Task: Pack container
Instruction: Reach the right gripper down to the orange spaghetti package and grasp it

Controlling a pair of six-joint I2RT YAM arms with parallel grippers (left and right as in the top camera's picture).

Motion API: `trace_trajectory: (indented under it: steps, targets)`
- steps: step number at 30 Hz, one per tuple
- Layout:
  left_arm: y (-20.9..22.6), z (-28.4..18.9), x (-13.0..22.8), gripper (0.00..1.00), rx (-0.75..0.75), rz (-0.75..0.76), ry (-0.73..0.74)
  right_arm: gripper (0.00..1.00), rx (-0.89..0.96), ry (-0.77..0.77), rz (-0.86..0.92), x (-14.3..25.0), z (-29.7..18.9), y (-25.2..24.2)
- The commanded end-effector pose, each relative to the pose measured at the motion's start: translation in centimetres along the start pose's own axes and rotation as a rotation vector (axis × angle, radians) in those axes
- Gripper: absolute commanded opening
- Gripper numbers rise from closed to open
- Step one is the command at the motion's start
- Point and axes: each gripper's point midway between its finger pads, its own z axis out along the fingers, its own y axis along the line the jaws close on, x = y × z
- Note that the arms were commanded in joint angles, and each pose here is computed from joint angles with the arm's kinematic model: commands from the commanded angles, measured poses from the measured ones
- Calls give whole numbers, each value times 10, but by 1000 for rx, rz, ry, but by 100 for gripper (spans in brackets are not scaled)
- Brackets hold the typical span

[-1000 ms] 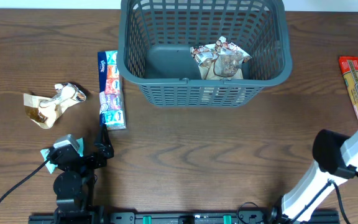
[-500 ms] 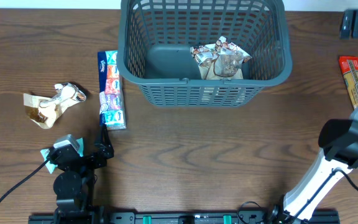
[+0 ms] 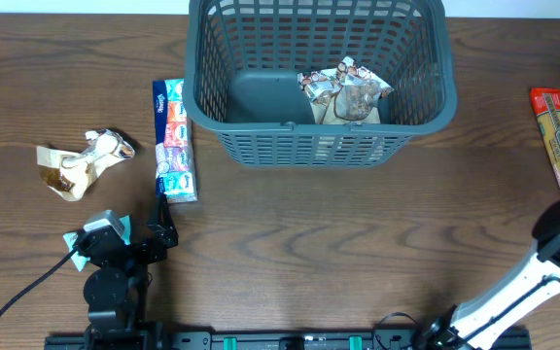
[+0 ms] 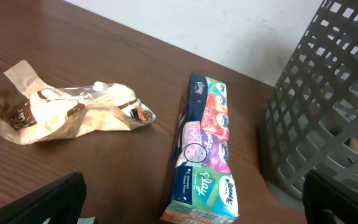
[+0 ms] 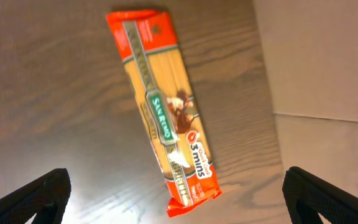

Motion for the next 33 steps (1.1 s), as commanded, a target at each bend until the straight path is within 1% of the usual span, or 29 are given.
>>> trace_trajectory:
  steps: [1, 4, 7, 9, 13, 20, 23, 26, 33]
  targets:
    - [2, 1, 13, 98, 0, 19, 41, 99, -114, 21, -55, 18, 21, 4]
    - [2, 1, 13, 98, 0, 19, 41, 99, -133, 107, -45, 43, 50, 0]
    - [2, 1, 13, 98, 0, 19, 41, 99, -151, 181, -41, 60, 75, 2]
    - [2, 1, 13, 98, 0, 19, 41, 99, -144, 224, -47, 67, 90, 2]
    - [2, 1, 13, 98, 0, 19, 41, 99, -101, 257, -62, 71, 108, -4]
    - [2, 1, 13, 98, 0, 19, 41, 99, -56, 187, -85, 55, 118, -17]
    - [2, 1, 13, 98, 0, 19, 41, 99, -80, 151, -106, 49, 123, -13]
    - [2, 1, 13, 98, 0, 19, 41, 99, -123, 148, -119, 50, 131, -5]
    - [2, 1, 13, 98, 0, 19, 41, 99, -179, 200, -127, 65, 158, 8]
